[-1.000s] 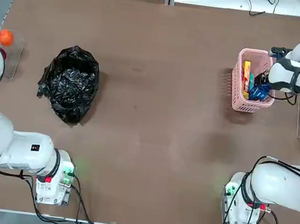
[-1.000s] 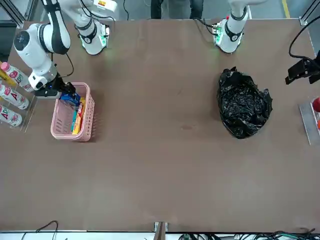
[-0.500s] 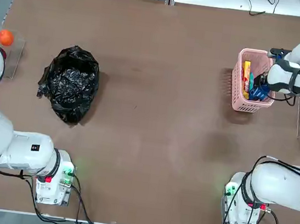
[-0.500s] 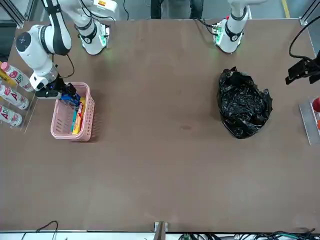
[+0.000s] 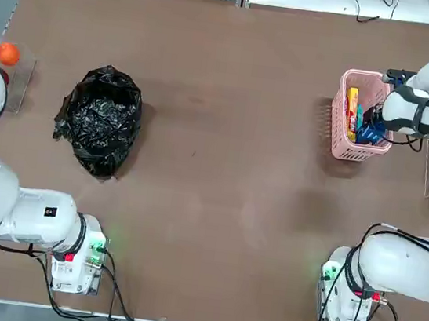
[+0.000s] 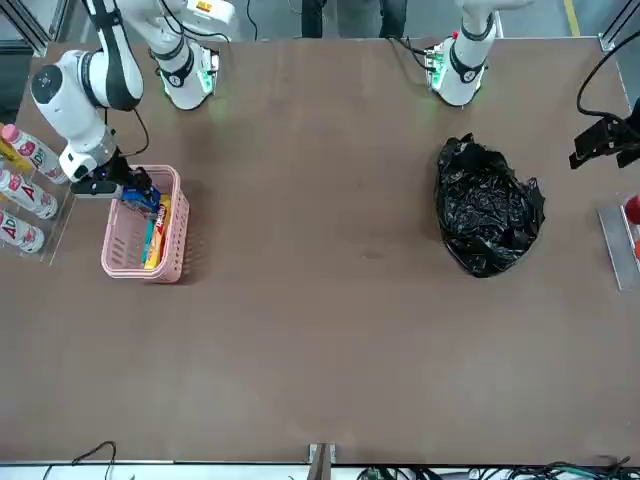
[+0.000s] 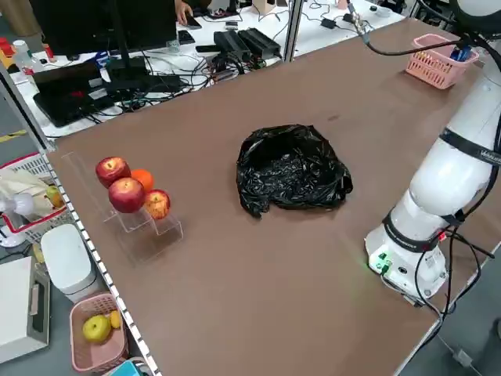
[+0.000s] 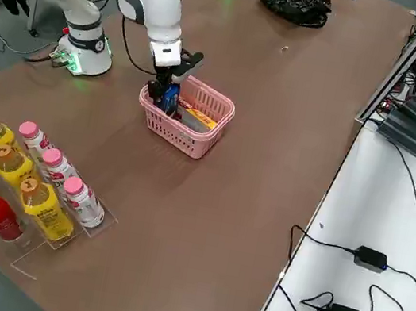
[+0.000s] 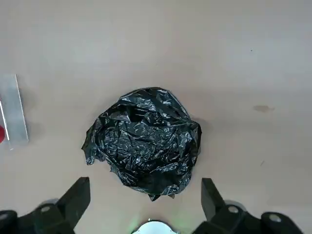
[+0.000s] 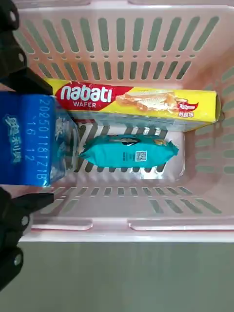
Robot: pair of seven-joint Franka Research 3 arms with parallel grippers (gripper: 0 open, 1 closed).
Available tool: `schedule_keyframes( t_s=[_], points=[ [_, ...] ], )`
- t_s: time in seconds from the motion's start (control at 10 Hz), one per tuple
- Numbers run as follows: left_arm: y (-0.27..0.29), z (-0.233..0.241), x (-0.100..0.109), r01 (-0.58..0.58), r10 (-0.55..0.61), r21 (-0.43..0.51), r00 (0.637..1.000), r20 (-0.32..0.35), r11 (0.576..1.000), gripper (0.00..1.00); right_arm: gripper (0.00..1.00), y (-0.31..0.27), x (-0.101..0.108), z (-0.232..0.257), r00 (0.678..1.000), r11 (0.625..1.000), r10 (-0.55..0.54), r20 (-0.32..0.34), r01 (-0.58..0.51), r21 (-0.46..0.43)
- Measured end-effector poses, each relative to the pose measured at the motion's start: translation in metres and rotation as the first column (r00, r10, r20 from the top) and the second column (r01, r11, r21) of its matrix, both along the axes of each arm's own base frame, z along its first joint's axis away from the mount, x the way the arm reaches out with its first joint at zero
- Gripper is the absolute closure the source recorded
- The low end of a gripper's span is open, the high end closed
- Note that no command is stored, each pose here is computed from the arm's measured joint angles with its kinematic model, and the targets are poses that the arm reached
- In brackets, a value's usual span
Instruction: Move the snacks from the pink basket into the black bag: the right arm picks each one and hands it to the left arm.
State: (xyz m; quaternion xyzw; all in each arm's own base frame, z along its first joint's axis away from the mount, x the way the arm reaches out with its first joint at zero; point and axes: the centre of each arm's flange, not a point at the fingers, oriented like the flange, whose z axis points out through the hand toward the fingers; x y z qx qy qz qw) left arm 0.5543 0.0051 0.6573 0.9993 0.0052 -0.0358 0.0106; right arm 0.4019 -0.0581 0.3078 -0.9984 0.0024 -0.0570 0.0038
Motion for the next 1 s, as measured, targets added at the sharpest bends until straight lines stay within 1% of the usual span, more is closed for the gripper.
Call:
schedule_keyframes(
  t_s=[0.1,0.5,0.6,0.7,1.0],
  points=[
    [0.0,0.0,0.0,-0.001,0.001,0.0,1.0,0.0,1.0,0.0,0.19,0.0,0.0,0.0,1.0,1.0,0.0,0.0,0.0,0.0],
    [-0.004,0.0,0.0,0.008,-0.008,0.0,1.0,0.0,1.0,0.0,0.42,0.0,0.0,0.0,1.0,1.0,0.001,-0.002,-0.001,0.0],
    [-0.004,0.0,0.0,0.007,-0.007,0.0,1.0,0.0,1.0,0.0,0.45,0.001,0.0,0.0,1.0,1.0,0.001,-0.002,-0.001,0.0],
    [-0.001,0.0,0.0,0.002,-0.002,0.0,1.0,0.0,1.0,0.0,0.47,0.001,0.0,0.0,1.0,1.0,0.001,-0.002,-0.001,0.0],
    [0.006,0.0,0.0,-0.012,0.012,0.0,1.0,0.0,1.0,0.0,0.48,0.001,-0.001,-0.001,1.0,1.0,0.002,-0.007,-0.002,0.001]
  ],
)
